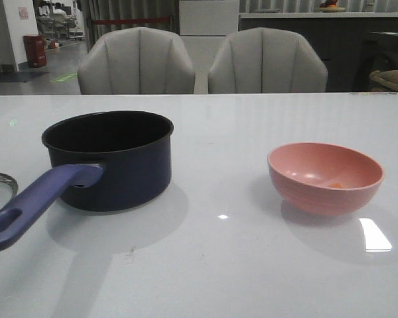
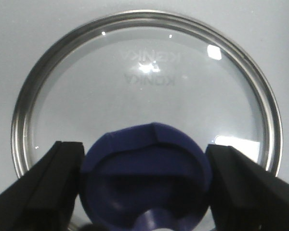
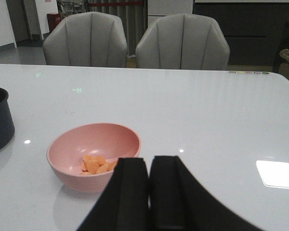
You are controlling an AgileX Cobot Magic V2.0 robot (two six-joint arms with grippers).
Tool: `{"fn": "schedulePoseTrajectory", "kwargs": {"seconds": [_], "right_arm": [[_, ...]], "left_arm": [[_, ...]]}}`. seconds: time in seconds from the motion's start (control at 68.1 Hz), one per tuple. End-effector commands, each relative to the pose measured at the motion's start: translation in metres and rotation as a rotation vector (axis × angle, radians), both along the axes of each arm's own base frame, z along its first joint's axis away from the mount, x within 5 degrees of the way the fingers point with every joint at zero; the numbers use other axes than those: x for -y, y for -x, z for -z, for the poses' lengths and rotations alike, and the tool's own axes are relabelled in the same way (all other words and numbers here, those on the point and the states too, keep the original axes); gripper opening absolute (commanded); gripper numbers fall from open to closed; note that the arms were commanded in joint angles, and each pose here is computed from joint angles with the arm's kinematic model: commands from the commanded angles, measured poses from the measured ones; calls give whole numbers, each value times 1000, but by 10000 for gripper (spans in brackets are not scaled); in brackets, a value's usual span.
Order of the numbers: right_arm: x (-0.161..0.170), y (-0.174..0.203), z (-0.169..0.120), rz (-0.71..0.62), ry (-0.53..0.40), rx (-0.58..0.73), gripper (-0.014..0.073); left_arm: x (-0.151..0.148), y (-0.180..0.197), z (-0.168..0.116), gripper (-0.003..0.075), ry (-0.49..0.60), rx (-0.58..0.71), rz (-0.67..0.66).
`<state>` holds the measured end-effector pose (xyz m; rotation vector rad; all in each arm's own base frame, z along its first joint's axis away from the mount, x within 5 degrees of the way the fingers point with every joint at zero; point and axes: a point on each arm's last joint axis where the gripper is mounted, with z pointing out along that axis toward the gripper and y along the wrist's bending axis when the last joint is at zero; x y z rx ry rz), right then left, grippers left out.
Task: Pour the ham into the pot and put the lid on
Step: 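Set the glass lid down beside the saucepan with the left gripper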
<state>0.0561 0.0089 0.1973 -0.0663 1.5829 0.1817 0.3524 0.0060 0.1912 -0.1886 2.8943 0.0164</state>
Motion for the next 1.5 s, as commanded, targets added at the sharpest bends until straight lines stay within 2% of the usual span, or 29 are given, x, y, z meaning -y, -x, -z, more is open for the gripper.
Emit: {"fn": "schedulePoseTrajectory", "kwargs": {"seconds": [0.0, 0.103, 0.382, 0.602, 0.734, 0.94, 1.101, 1.116, 1.131, 1.204, 1.307, 1.483], "right_arm": [[0, 2, -10, 4, -3, 107, 158], [0, 2, -10, 4, -3, 107, 158], [0, 2, -10, 4, -3, 107, 158], [0, 2, -10, 4, -3, 107, 158], [0, 2, -10, 4, -3, 107, 158], [0, 2, -10, 4, -3, 107, 158], [0, 2, -10, 4, -2, 106, 158], [0, 2, -10, 4, -2, 106, 158], [0, 2, -10, 4, -2, 106, 158], [0, 2, -10, 4, -2, 106, 158], [0, 2, -10, 4, -2, 106, 158], [0, 2, -10, 4, -2, 106, 158]], "left_arm": [[1, -4, -24, 520, -2, 82, 4], [6, -3, -35, 520, -6, 116, 22], [26, 15, -88, 520, -12, 288, 91], [27, 22, -93, 520, -13, 265, 94], [27, 36, -109, 520, -6, 301, 93], [26, 86, -138, 520, 21, 519, 92], [23, 138, -153, 519, 60, 762, 81], [23, 139, -150, 519, 60, 755, 81], [23, 150, -155, 519, 70, 806, 78], [22, 170, -155, 519, 95, 872, 67], [23, 209, -155, 519, 133, 1029, 78], [28, 254, -135, 518, 195, 1151, 166]]}}
